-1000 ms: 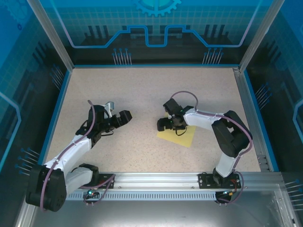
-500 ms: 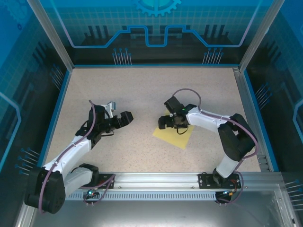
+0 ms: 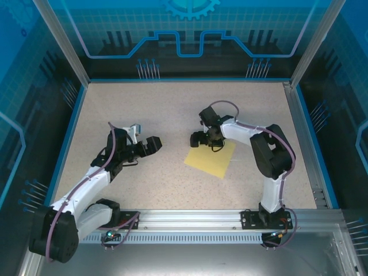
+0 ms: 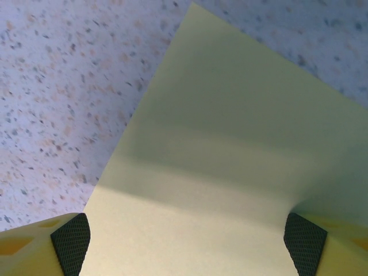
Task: Fold a paper plane with a square sheet of paper (pick it up from the middle)
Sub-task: Rotate the square sheet of paper at the center of the table.
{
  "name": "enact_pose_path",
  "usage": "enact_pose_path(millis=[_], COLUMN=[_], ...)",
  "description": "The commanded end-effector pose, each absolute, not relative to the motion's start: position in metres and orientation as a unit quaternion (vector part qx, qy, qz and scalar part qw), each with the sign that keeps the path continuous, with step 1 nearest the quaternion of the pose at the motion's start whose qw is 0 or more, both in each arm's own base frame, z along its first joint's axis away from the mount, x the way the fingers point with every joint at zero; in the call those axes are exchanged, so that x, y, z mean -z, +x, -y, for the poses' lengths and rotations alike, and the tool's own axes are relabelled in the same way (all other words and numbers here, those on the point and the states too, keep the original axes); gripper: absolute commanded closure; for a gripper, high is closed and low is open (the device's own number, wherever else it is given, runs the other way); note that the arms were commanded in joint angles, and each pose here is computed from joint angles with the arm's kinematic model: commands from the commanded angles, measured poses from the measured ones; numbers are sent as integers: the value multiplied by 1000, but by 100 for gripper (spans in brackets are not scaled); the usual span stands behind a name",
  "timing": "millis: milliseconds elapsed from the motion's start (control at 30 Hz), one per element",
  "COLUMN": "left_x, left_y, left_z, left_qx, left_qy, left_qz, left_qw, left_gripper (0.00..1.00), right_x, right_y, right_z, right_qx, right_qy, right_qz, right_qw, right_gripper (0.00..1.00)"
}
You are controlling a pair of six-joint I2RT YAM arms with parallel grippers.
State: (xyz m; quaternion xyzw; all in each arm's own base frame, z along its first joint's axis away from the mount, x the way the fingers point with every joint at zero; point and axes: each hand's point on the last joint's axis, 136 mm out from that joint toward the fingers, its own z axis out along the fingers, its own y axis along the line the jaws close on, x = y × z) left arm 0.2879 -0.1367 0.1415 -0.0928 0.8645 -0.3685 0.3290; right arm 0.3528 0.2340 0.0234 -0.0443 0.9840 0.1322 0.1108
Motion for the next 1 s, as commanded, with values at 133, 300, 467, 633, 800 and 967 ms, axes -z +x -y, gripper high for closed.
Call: enact_pose_path(millis=[133, 300, 467, 633, 800, 967], left_x=[-140, -141, -144, -140, -136, -136], left_y=[277, 274, 279, 281, 277, 276], left_z=[133, 126, 128, 130, 128, 127], left_qx=[358, 346, 351, 355, 347, 344], left_qy=[-86, -89, -87, -91, -89, -87], left_qz=[-868, -864, -859, -861, -865, -865], left_qw=[334, 354, 362, 353, 351, 354], left_gripper=[1, 2, 2, 2, 2, 1], right_x=[8, 5, -11, -47, -56, -33], right_y=[332, 308, 291, 294, 304, 296], right_z=[-272, -303, -313, -310, -273, -241], right_qx=[-158, -166, -150, -141, -85, -95], right_qy=[-121, -217, -282, -265, -200, -131], right_qz=[-979, -961, -946, -948, -967, -981], right_qw=[52, 42, 56, 103, 130, 106], right_gripper=[10, 11, 12, 11, 10, 11])
